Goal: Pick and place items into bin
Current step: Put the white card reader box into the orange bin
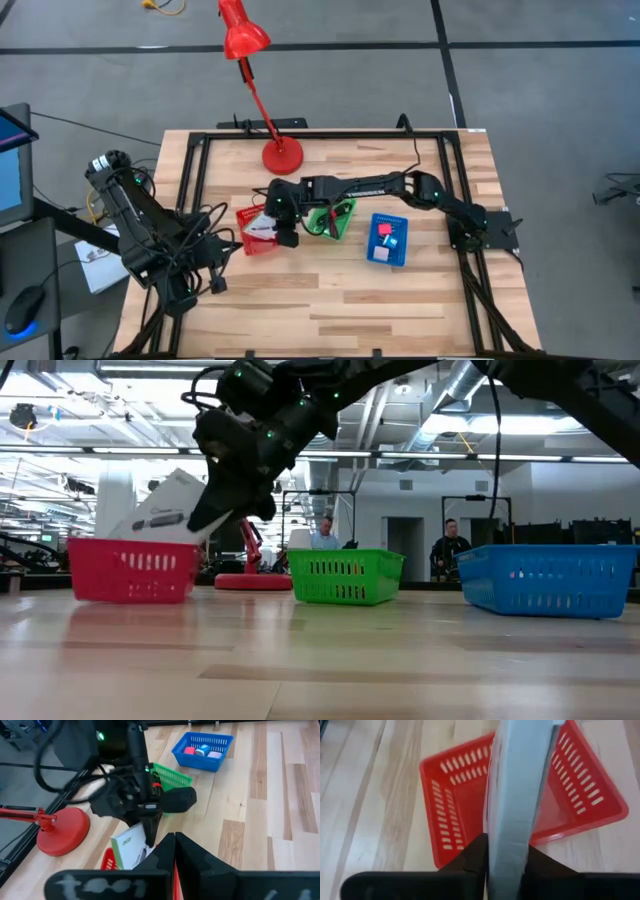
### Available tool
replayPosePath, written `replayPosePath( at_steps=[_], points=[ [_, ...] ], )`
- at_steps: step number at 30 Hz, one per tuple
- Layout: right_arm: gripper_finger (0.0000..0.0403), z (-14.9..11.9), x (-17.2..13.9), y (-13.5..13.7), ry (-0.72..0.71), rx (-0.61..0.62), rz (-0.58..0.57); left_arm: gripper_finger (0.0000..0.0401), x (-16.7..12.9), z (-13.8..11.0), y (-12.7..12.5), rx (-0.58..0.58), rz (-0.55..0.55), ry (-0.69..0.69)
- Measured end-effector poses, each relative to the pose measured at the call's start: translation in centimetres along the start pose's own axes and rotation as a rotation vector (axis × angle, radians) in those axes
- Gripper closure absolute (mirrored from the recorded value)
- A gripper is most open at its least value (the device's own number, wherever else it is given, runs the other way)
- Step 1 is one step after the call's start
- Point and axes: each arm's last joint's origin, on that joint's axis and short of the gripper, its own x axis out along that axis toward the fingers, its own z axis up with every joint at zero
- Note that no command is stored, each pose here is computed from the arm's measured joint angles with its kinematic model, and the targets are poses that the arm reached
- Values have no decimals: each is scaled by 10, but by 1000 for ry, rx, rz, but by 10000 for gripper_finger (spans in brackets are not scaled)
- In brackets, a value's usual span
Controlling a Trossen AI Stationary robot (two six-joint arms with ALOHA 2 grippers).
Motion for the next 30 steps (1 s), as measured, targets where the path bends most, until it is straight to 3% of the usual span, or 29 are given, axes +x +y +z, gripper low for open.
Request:
replayPosePath(
  at_steps=[18,22,25,30],
  points=[
    [262,20,-24,4,-82,-96,-62,401,0,-1,-1,2,-19,34],
    [260,30,-31,0,-160,-119,-140,401,0,-1,-1,1,-19,34],
    [267,33,-32,-4,-191,-202,-219,401,0,-1,-1,2,-19,34],
    [283,36,-32,-4,-215,-256,-240,401,0,-1,-1,3,-19,34]
  ],
)
